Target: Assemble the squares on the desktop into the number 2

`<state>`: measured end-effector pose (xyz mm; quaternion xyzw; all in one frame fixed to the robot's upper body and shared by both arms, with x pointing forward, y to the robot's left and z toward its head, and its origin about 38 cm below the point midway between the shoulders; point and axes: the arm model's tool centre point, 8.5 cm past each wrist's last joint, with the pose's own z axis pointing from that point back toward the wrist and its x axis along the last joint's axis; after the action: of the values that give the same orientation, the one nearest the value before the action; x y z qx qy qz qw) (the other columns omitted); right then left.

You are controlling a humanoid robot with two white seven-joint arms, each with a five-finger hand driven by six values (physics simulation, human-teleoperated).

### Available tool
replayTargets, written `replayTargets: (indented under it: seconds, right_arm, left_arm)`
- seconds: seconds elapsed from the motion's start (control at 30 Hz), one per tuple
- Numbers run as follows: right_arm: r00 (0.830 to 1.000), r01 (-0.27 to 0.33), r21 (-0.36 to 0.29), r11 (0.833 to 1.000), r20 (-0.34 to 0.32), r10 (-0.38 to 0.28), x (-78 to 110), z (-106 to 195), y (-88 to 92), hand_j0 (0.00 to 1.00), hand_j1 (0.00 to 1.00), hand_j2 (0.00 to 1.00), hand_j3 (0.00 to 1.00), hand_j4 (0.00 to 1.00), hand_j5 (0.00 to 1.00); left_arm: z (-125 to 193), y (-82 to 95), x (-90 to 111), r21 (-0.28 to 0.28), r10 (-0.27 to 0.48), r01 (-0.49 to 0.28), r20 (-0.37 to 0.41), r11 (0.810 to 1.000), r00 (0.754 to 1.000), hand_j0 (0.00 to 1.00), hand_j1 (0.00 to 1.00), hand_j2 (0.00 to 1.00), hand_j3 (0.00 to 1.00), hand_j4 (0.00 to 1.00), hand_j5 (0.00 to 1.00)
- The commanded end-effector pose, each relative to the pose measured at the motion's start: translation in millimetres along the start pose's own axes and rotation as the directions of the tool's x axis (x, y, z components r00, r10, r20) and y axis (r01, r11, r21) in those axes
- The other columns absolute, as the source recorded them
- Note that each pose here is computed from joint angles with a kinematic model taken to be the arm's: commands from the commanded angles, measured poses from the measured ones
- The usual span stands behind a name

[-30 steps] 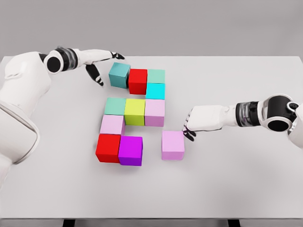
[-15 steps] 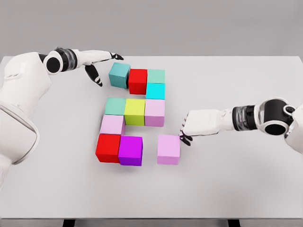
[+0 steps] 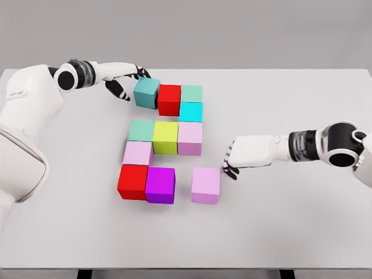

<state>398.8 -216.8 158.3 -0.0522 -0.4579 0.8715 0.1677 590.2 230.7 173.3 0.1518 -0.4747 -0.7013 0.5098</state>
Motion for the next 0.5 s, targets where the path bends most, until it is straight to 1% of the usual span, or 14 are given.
replayTargets:
  seconds: [0.0,0.07,0.1,0.13,0.2,0.3,0.47]
  right_arm:
    - [1.000,0.012,-0.003,1.000,-0.012,-0.012,-2.8,6,2.8,0.31,0.31,0.31,0.31,0.31,0.31]
    - [1.000,0.021,0.001,1.000,-0.008,-0.021,-0.9,6,7.2,0.31,0.31,0.31,0.31,0.31,0.31]
    - [1.000,0.026,0.010,1.000,-0.013,-0.025,-0.7,10,11.5,0.31,0.31,0.31,0.31,0.31,0.31]
    - [1.000,0.027,0.012,1.000,-0.017,-0.027,-1.2,12,12.3,0.31,0.31,0.31,0.31,0.31,0.31]
    - [1.000,0.016,0.019,1.000,-0.013,-0.016,2.6,17,12.4,0.31,0.31,0.31,0.31,0.31,0.31]
    - [1.000,0.001,0.021,1.000,0.011,-0.001,13.7,18,12.5,0.31,0.31,0.31,0.31,0.31,0.31]
    - [1.000,0.008,0.025,1.000,0.023,-0.009,17.9,15,16.5,0.31,0.31,0.31,0.31,0.31,0.31]
  left_arm:
    - [-3,0.4,5,0.003,0.005,-0.005,0.010,1.000,1.000,0.77,0.77,0.77,0.77,0.77,0.77]
    - [-3,0.4,5,0.003,0.005,-0.005,0.010,1.000,1.000,0.86,0.86,0.86,0.86,0.86,0.86]
    - [-3,0.4,5,0.003,0.005,-0.005,0.010,1.000,1.000,0.95,0.95,0.95,0.95,0.95,0.95]
    - [-3,0.2,4,0.003,0.007,-0.007,0.009,1.000,1.000,1.00,1.00,1.00,1.00,1.00,1.00]
    - [-3,0.2,4,0.003,0.007,-0.007,0.009,1.000,1.000,1.00,1.00,1.00,1.00,1.00,1.00]
    - [-3,0.3,4,0.004,0.008,-0.008,0.010,1.000,1.000,1.00,1.00,1.00,1.00,1.00,1.00]
    - [-2,-1.7,3,0.002,0.012,-0.012,0.007,1.000,1.000,1.00,1.00,1.00,1.00,1.00,1.00]
